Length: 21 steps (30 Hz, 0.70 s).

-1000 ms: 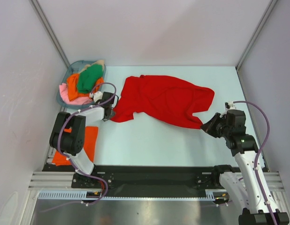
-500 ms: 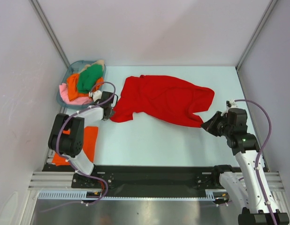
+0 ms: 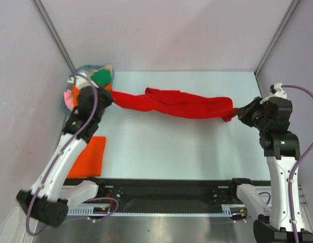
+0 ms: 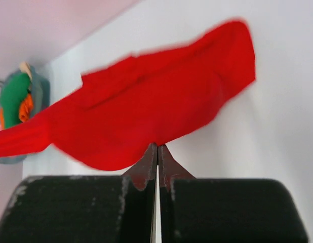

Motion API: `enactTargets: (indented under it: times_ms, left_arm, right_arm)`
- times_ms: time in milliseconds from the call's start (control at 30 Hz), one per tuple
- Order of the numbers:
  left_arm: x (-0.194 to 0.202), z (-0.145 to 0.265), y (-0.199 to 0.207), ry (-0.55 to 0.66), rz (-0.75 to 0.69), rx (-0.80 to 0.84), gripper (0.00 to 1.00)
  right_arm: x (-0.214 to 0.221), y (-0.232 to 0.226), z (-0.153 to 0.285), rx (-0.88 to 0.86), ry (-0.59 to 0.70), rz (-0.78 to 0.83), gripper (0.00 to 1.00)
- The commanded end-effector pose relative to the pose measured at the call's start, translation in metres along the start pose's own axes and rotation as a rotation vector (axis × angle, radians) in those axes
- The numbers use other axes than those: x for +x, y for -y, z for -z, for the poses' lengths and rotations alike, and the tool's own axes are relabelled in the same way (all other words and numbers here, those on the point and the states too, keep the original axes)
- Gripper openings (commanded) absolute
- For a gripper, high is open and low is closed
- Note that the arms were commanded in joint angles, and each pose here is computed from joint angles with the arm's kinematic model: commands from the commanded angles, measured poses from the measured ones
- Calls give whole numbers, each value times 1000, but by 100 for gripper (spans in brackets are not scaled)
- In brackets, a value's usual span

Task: Fold and stack the t-shirts
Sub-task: Flatten the tshirt out

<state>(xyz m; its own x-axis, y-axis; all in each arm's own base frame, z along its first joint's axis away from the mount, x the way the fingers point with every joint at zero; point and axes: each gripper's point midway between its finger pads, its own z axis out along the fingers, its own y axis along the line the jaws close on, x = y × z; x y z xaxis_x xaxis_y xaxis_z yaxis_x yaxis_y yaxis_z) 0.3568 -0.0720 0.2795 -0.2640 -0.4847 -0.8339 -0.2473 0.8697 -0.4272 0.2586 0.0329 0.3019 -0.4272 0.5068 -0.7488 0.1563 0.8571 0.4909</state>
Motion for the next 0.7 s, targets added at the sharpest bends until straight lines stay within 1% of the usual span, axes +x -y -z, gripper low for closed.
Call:
enactTargets:
  times_ms: [0,33,67,100,133,167,200,267,300,333,367,400,433,467,500,567,600,667]
  left_arm:
    - [-90,65,49,241,-37,263,0]
    - [-115,94,57,322,-46,339,0]
    - [-132,114,66,377,-42,400,0]
    - [-153,141,78,429,-43,477,0]
    - [-169,166,80,484,-44,520,0]
    - [-181,183,84,519,-39,553,0]
    - [-202,213,90,576,-34,611,0]
    - [-224,249,92,644,-28,662,0]
    - [-245,281,93,711,-11,705,0]
    - [-254,298,96,740,-10,736,0]
    - [-261,309,97,756,-7,751,0]
    - [-279,341,95,817,12,787,0]
    - [-286,354,96,837,17,807,0]
    - [-290,354,99,827,12,807,0]
    - [-305,383,96,882,24,836,0]
    - [-311,393,98,879,13,843,0]
    - [-321,406,100,907,14,858,0]
    - [-325,412,101,921,14,867,0]
  right_arm:
    - [-63,-15,36,16,211,58,0]
    - [-77,-19,47,16,257,79,0]
    - [-90,-20,56,35,308,82,0]
    - [-110,-31,78,15,385,90,0]
    - [-124,-35,90,17,439,109,0]
    - [-134,-40,101,6,481,119,0]
    - [-153,-53,128,-24,563,130,0]
    - [-175,-66,157,-50,661,161,0]
    - [-183,-71,170,-59,702,166,0]
    - [-197,-82,200,-91,784,172,0]
    - [-204,-85,212,-91,821,187,0]
    - [-208,-88,225,-99,856,193,0]
    - [-216,-94,249,-116,920,195,0]
    - [-218,-96,264,-128,958,200,0]
    - [-219,-98,276,-136,990,211,0]
    - [-219,-98,303,-154,1067,207,0]
    - [-219,-97,308,-158,1082,205,0]
    - [-221,-91,315,-144,1114,183,0]
